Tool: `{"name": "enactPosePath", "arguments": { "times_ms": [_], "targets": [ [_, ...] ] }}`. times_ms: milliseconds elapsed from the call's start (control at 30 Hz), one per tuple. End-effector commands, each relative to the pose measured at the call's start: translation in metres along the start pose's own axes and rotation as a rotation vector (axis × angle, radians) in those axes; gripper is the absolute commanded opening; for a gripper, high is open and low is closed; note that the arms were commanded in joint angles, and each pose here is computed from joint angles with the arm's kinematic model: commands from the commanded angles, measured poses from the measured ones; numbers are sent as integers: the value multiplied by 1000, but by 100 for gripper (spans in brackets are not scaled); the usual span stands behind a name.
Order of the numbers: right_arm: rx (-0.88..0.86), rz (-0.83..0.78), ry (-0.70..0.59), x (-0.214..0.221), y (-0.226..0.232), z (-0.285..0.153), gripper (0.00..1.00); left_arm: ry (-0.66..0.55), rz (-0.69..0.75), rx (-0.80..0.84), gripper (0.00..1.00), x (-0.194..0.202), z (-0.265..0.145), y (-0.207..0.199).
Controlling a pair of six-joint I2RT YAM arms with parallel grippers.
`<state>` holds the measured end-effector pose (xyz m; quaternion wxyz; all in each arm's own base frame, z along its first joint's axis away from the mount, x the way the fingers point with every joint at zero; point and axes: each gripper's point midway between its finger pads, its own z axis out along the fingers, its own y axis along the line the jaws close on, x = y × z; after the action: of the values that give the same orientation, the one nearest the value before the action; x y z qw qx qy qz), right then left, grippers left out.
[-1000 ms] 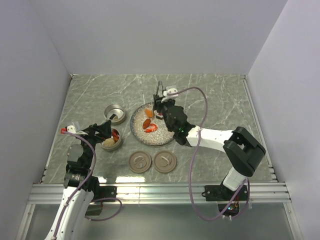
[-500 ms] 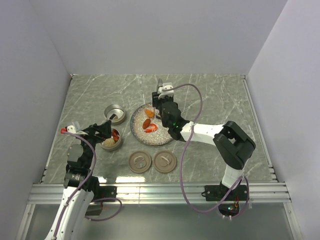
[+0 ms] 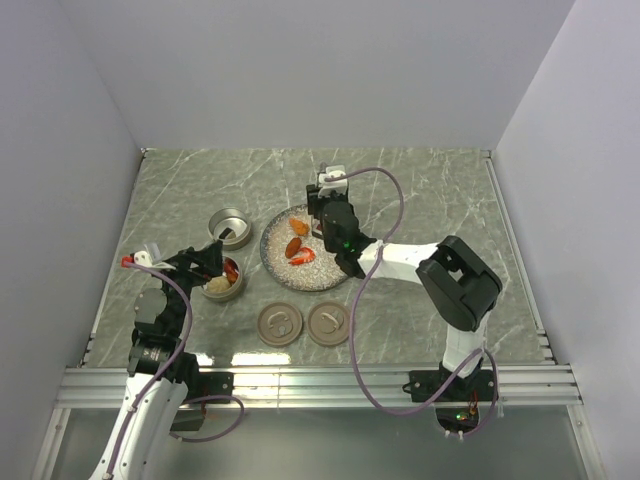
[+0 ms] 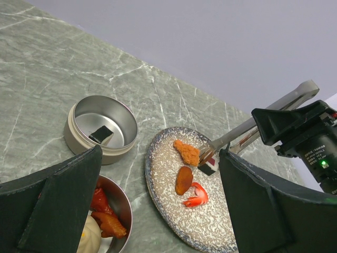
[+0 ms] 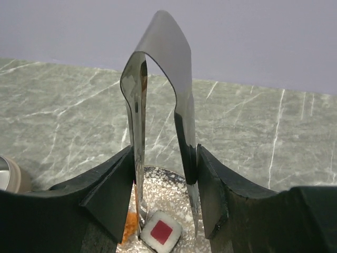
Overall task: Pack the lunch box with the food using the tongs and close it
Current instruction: Pick up the food using the clamp
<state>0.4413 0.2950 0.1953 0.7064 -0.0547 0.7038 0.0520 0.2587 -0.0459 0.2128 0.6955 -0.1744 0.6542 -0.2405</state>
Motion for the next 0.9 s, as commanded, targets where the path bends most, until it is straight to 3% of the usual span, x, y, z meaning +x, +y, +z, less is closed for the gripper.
{"name": "enactPosePath", "arguments": {
  "times_ms": [0,100,267,367,867],
  "targets": [
    [17,63,-53,-25,2,11,56,-30,11,43,99,-9,0,-9],
    [13,60,-41,-20,5,13,51,-31,10,42,99,-9,0,-9],
    [15,67,-40,-23,1,9,28,-33,10,41,99,-10,0,-9],
    [2,75,-56,-37,3,2,21,-33,9,41,99,-9,0,-9],
    [-167,101,-206,-124,68,-47,18,-34,6,39,100,-10,-1,-9]
  ]
}}
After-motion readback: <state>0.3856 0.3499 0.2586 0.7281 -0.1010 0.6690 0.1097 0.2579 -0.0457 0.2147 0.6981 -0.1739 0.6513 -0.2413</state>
